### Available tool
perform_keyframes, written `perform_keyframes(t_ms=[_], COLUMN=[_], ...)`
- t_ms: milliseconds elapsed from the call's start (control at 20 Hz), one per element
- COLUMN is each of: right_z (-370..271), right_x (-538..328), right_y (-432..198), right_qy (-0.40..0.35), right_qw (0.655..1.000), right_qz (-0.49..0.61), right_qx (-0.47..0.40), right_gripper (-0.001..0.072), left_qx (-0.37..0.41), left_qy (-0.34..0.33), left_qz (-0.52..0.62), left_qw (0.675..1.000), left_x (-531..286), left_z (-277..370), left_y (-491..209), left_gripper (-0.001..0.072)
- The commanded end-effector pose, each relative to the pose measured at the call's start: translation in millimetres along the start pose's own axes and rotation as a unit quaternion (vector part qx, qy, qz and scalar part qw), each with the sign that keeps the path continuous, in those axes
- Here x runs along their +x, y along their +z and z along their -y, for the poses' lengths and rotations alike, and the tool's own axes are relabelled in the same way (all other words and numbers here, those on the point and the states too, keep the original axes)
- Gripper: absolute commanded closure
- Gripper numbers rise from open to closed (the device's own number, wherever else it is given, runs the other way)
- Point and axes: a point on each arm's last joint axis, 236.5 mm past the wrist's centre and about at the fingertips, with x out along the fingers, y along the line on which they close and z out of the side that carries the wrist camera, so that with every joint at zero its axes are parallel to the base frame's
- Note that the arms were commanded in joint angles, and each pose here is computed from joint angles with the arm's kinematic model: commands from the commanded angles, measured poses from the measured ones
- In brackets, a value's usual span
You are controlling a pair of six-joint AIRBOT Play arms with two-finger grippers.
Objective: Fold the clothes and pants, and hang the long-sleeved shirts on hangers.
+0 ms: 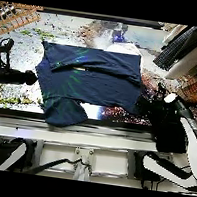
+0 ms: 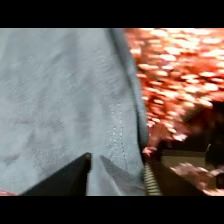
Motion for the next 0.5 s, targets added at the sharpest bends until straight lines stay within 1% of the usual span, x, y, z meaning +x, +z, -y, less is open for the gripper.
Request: perform_keyframes(t_ms=[0, 100, 150, 450], right_z=[-15, -14, -13, -13], right_x=[4, 3, 2, -3], right_y=[-7, -6, -5, 0], right_qy=[0.019, 0.018, 0.015, 0.011], right_qw=[1.0, 1.0, 1.0, 1.0], right_qz=[-0.012, -0.011, -0.009, 0.001], right_qx=[-0.003, -0.003, -0.007, -0.016], right_gripper=[0.047, 0.0649, 0.0679, 0.068], left_qx=[-0.001, -0.002, -0.005, -0.106], left_qy=[0.0, 0.0, 0.0, 0.011], left_qz=[0.0, -0.004, -0.01, -0.077], left_qw=[1.0, 1.0, 1.0, 0.991], left_x=[0, 2, 5, 56], left_z=[0, -1, -1, -17], left_y=[0, -2, -7, -81], left_gripper=[0.0338, 0.0338, 0.0339, 0.0336])
